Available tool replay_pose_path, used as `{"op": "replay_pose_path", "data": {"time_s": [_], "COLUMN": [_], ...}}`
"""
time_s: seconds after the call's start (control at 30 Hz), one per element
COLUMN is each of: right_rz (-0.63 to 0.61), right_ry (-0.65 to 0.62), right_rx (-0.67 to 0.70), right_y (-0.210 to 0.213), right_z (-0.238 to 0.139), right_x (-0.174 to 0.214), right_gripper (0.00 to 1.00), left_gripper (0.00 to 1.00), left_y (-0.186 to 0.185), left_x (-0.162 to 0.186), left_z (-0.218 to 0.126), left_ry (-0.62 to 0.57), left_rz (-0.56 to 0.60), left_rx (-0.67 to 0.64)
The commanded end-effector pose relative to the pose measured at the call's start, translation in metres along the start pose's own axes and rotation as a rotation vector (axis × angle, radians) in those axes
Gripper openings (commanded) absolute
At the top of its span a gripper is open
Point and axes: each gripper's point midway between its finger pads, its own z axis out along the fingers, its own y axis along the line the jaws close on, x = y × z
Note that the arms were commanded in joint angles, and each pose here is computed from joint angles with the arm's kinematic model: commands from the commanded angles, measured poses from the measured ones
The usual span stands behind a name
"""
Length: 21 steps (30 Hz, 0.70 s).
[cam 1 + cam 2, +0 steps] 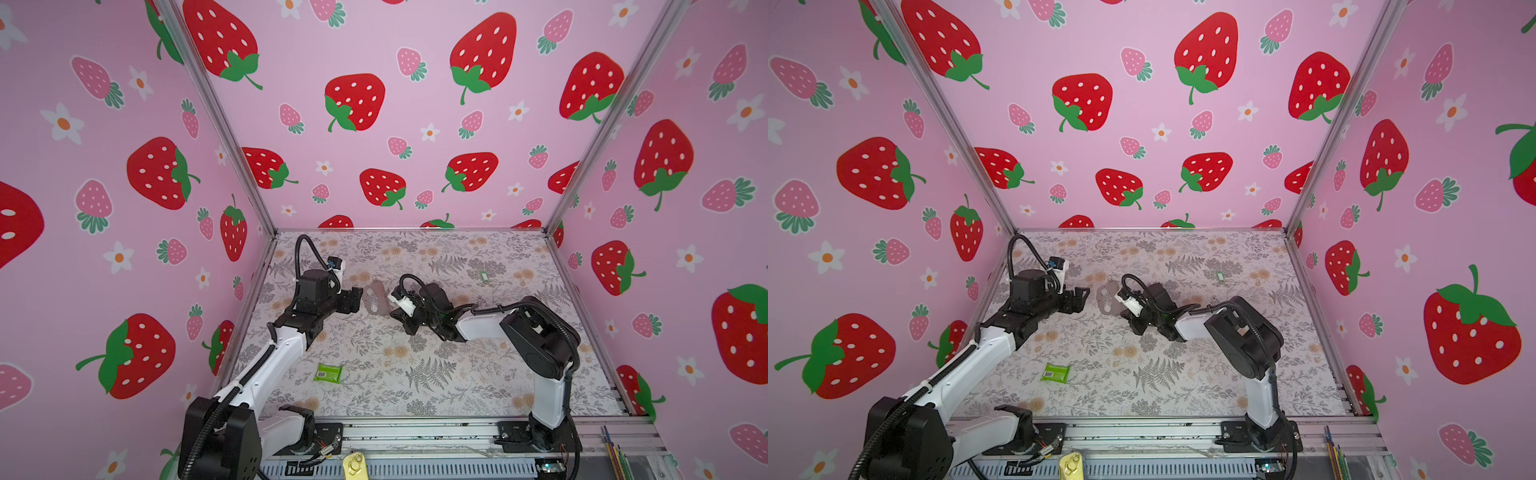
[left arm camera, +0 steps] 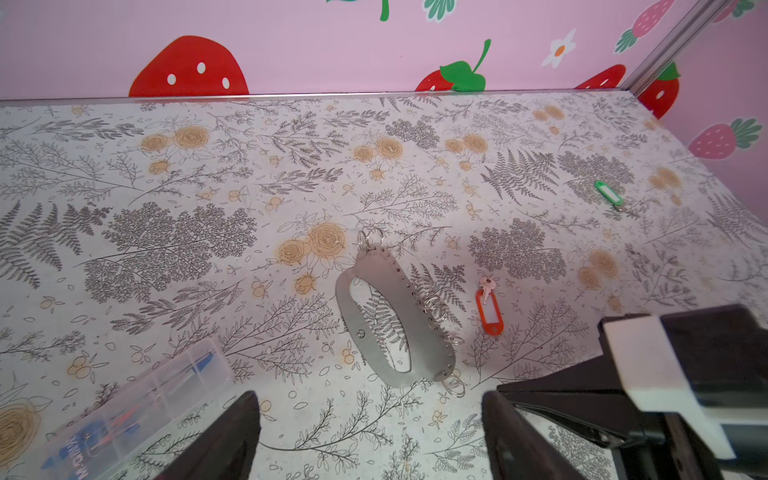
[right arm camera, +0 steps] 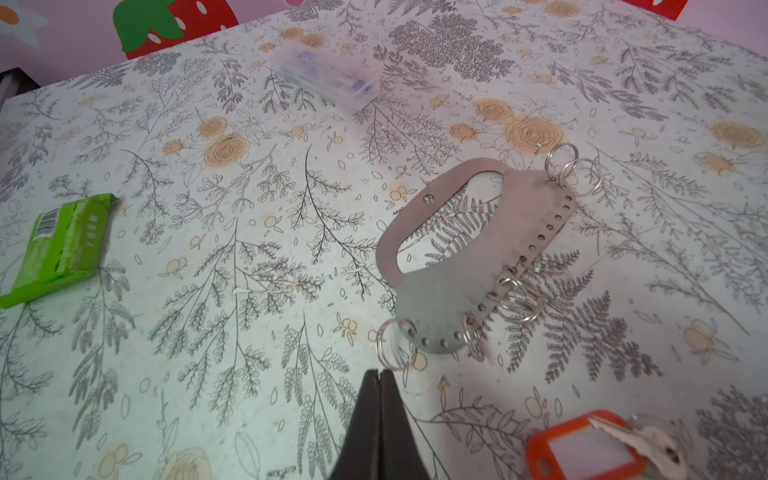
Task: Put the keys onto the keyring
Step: 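Lift the pink keyring plate with the right gripper and turn it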
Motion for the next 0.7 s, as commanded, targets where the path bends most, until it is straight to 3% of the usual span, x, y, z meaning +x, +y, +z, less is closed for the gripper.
{"op": "replay_pose_path", "data": {"time_s": [0.0, 0.13, 0.3, 0.67], "right_rz": [-0.069, -0.118, -0.315, -0.394], "right_ry": [-0.026, 0.012, 0.087, 0.189], "right_rx": [0.030, 0.042, 0.086, 0.233], "right_y": [-0.001, 0.001, 0.014, -0.004], "right_z": [-0.007, 0.001, 0.020, 0.042], "right_x": [-0.013, -0.009, 0.004, 0.019], "right_gripper": [0.04, 0.16, 0.26, 0.27], "left_gripper": [0.85, 0.85, 0.85, 0.85], "left_y": [-0.010, -0.010, -0.008, 0.000], "left_x": [-0.002, -0.001, -0.001, -0.004], "left_z": [-0.001, -0.003, -0.004, -0.007], "left_ry": [-0.040, -0.044, -0.042, -0.057], "left_rz": [0.054, 0.078, 0.090, 0.099], "left_rx": [0.034, 0.022, 0.006, -0.044]}}
